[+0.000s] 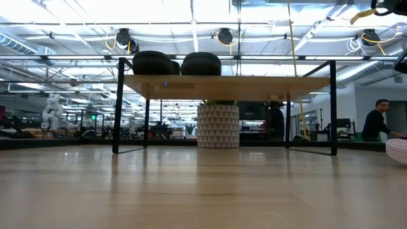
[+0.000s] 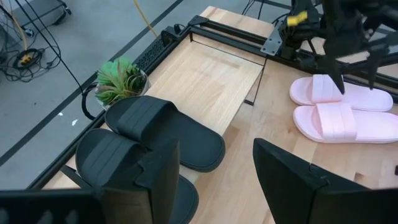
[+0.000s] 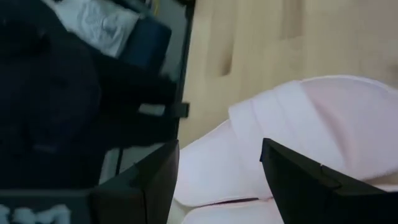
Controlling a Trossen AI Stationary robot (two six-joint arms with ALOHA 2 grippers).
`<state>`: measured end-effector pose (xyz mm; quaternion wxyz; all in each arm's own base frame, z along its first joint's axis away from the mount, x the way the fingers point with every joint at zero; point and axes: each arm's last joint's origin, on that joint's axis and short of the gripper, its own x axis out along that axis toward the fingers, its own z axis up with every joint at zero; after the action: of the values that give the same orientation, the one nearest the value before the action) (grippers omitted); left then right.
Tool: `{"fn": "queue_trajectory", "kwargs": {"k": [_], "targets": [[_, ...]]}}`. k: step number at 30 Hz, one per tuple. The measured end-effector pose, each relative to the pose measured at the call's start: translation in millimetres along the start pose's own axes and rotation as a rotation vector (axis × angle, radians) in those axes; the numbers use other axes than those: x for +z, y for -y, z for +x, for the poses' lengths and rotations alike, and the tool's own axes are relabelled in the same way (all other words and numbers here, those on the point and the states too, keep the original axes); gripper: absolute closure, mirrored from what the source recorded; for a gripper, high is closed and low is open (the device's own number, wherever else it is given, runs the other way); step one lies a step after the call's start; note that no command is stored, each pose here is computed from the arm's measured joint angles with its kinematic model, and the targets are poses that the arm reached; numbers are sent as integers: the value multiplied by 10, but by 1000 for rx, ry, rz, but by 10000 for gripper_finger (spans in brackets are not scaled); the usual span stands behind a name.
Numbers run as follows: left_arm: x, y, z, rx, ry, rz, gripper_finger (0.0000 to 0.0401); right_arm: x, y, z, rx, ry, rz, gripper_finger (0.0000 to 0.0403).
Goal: Pick and place slides into the shelf
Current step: Put the left pink slipper on the shelf
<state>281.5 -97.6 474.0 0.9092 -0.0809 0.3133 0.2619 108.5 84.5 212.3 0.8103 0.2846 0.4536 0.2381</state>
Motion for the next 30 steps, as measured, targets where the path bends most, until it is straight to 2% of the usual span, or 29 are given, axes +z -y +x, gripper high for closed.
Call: {"fn": "queue_trajectory", "kwargs": {"k": [3, 7, 10, 18, 23, 30], "targets": [[0, 0, 0, 0, 0, -5, 196, 16, 10, 99, -10, -46, -29, 184], [0, 0, 0, 1, 0, -2, 196, 13, 37, 181, -41, -90, -15, 184], [0, -1, 0, 1, 0, 21, 197, 24, 25, 202, -22, -95, 5, 184], [-1, -1, 0, 0, -1, 69, 196, 163, -129, 193, 149, 25, 31, 184], [-1, -1, 0, 0, -1, 97, 197, 244, -145, 172, 173, 106, 30, 184], [-13, 13, -4, -38, -29, 100, 197, 306, -124, 156, 161, 174, 213, 184]]}}
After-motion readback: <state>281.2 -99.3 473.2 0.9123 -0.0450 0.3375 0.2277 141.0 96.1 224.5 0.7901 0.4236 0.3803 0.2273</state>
